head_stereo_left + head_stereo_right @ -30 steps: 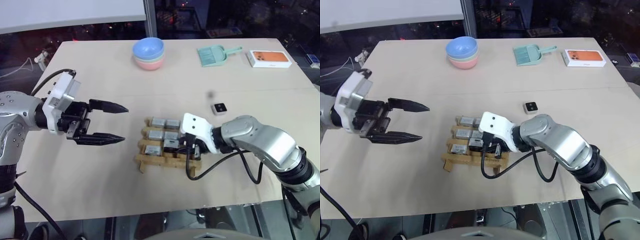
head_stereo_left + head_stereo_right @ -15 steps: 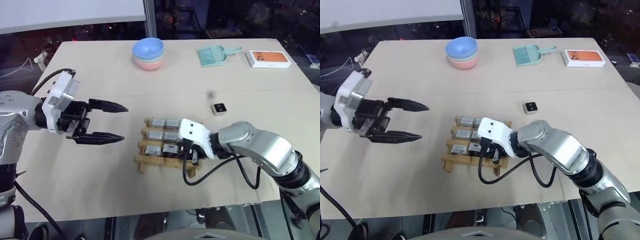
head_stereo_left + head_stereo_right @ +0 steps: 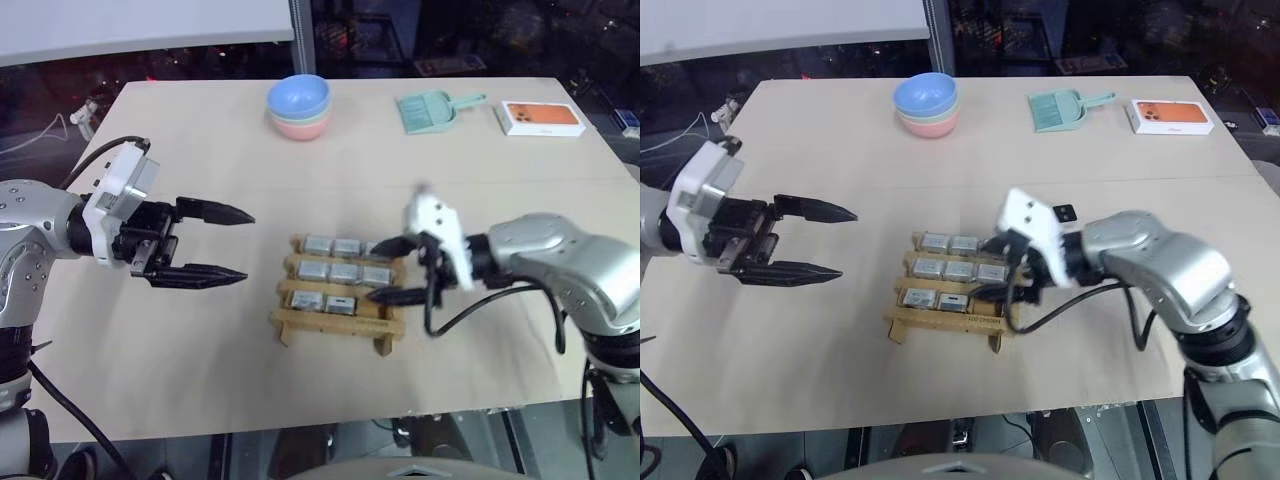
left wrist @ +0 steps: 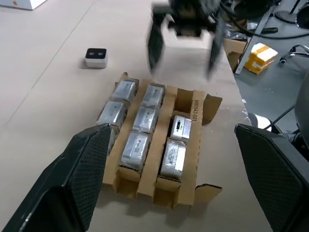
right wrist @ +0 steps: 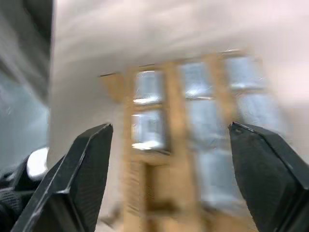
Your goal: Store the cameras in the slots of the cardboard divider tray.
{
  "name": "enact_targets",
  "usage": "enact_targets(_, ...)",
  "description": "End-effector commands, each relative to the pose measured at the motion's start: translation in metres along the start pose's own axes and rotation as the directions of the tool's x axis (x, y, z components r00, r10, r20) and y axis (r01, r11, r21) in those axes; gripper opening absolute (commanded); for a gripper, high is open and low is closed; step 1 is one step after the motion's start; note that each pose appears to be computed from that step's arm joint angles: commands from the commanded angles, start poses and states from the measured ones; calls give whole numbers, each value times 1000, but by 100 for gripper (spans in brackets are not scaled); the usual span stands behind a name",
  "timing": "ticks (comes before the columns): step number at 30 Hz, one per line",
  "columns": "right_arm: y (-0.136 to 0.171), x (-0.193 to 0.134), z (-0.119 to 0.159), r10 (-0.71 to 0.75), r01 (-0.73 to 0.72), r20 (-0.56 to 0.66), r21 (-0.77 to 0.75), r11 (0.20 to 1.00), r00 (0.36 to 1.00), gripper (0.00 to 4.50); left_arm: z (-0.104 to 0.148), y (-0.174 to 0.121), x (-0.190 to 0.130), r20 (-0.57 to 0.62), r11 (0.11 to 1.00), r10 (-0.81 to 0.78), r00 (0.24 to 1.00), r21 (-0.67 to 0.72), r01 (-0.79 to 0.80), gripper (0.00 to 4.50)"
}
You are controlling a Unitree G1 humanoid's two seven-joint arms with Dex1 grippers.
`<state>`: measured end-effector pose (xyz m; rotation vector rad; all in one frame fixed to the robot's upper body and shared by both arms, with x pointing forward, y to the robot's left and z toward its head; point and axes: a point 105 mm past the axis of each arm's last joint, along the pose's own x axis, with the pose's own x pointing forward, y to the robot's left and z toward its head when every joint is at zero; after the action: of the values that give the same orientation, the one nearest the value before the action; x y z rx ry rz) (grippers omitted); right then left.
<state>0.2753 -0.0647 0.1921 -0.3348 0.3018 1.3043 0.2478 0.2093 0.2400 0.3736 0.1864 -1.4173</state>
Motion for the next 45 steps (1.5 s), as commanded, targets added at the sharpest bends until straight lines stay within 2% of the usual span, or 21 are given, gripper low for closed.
enact_targets(1, -50, -25, -8, -222, 223, 17, -28, 974, 975, 379, 10, -2, -3, 8, 999, 8, 1000, 49, -8, 428)
enact_targets(4, -99, -39, -27, -473, 472, -16, -26, 881, 881, 379, 11, -2, -3, 11, 999, 10, 1000, 52, -11, 428)
enact_targets(7, -121, -35, -42, -597, 597, -34, 5, 802, 802, 379, 11, -1, -3, 11, 998, 16, 1000, 59, -17, 428)
enact_targets(15, -121, -14, -75, -688, 699, -127, 119, 705, 715, 379, 16, -2, 3, 33, 997, -5, 999, 73, 3, 428)
enact_targets(17, -124, -18, -75, -734, 745, -127, 99, 660, 667, 379, 16, -3, 2, 28, 997, -7, 1000, 72, 5, 428)
enact_targets(22, -127, -28, -59, -798, 800, -64, 59, 596, 599, 379, 16, -1, 2, 23, 997, -12, 1000, 73, 11, 428)
enact_targets(27, -119, -27, -74, -789, 799, -134, 152, 582, 600, 379, 17, 0, 4, 20, 997, -25, 999, 76, 23, 428)
enact_targets(31, -106, -13, -80, -739, 746, -139, 245, 619, 659, 379, 17, 1, 4, 21, 997, -30, 999, 78, 28, 428)
enact_targets(40, -116, -20, -87, -804, 808, -143, 236, 539, 578, 379, 19, 1, 4, 17, 996, -37, 999, 84, 35, 428)
enact_targets(45, -119, -18, -83, -817, 806, -105, 279, 522, 566, 379, 18, 2, 4, 17, 996, -36, 999, 82, 34, 428)
